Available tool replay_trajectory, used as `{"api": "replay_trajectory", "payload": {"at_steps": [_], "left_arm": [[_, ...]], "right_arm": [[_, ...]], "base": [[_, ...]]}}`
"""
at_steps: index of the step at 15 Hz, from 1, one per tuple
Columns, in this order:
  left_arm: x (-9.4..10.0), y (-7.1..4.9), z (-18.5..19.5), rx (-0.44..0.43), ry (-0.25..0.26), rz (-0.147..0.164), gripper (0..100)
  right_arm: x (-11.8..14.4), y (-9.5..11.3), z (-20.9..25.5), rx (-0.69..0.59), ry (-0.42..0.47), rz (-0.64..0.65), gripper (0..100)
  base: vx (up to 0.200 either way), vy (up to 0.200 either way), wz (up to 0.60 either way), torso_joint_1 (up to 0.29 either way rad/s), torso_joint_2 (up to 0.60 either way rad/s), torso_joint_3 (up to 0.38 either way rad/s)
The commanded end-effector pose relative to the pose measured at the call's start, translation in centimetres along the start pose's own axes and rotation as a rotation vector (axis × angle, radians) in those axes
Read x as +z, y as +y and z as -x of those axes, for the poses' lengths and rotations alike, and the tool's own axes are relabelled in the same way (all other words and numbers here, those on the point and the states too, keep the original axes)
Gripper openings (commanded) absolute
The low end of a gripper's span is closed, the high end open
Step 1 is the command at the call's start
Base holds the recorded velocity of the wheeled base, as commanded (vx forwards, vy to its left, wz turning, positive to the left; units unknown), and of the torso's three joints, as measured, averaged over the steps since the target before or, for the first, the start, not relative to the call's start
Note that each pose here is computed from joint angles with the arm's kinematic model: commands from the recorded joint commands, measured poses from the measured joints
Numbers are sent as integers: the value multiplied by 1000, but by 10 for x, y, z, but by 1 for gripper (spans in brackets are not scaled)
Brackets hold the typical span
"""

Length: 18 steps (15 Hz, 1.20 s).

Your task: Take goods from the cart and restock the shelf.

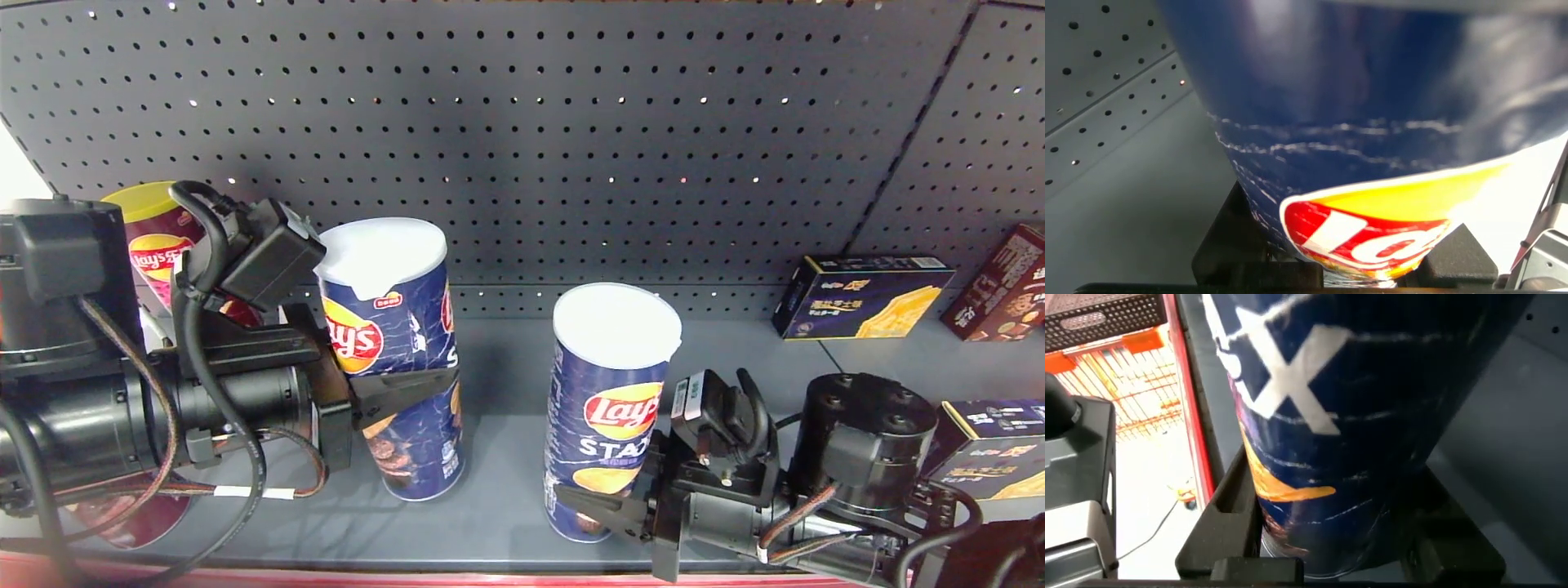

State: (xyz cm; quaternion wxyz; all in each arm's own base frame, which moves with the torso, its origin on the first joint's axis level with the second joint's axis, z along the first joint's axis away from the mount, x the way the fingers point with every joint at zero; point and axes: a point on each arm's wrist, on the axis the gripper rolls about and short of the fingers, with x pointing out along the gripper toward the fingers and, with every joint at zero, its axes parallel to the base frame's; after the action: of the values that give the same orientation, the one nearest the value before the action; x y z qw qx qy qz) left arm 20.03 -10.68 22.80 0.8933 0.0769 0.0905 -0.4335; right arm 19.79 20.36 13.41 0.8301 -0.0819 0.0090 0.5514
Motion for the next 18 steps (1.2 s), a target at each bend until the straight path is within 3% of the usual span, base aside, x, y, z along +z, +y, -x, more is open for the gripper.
{"api": "replay_trajectory", "payload": {"at_steps": [1,4,5,11,18], "left_arm": [[0,0,0,0,0,0,0],[0,0,0,-3,0,-1,0],[0,0,0,-3,1,0,0],[-2,0,0,-2,5,2,0],[-1,0,0,-2,3,-1,0]], "right_arm": [[-4,-1,-1,-1,15,-6,0],[-4,-2,-1,-7,10,3,0],[-4,-2,0,-8,10,3,100],[2,6,19,-12,1,9,100],[33,32,93,-41,-135,70,100]], "base": [[0,0,0,0,0,0],[0,0,0,0,0,0],[0,0,0,0,0,0],[0,0,0,0,0,0],[0,0,0,0,0,0]]}}
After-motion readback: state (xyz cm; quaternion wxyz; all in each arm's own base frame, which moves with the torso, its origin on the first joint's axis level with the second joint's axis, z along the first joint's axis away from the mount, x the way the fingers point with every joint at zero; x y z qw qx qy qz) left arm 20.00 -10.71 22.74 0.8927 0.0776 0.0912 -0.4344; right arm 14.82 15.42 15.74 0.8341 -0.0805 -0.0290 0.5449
